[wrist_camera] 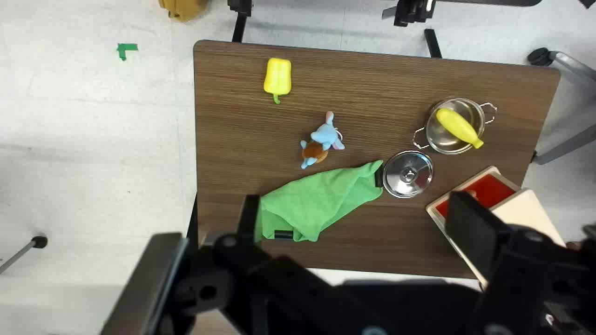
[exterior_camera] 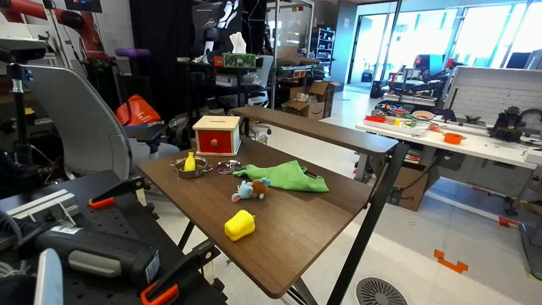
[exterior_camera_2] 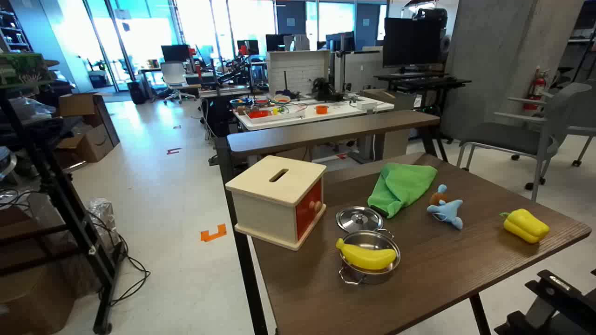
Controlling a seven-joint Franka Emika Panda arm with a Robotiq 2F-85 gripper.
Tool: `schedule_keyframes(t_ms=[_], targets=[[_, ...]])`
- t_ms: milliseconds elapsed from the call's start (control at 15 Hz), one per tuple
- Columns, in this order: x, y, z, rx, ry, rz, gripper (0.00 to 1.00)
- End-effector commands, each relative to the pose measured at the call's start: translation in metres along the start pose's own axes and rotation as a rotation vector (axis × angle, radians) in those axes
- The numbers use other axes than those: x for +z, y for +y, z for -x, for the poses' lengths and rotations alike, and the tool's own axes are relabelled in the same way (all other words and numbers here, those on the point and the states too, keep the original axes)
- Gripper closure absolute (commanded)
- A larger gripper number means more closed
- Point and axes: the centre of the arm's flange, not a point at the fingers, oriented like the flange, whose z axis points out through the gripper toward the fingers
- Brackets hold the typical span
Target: Move the green towel forward
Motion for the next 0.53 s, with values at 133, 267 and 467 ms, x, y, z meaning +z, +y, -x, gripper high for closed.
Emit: schedule_keyframes(t_ms=[133, 267, 467], targets=[[-0.002, 0.0, 0.0, 0.0, 0.003, 0.0, 0.0], [-0.002, 0.0, 0.0, 0.0, 0.003, 0.0, 0.0], [0.007, 0.0, -0.011, 0.015, 0.003, 0.007, 0.0]])
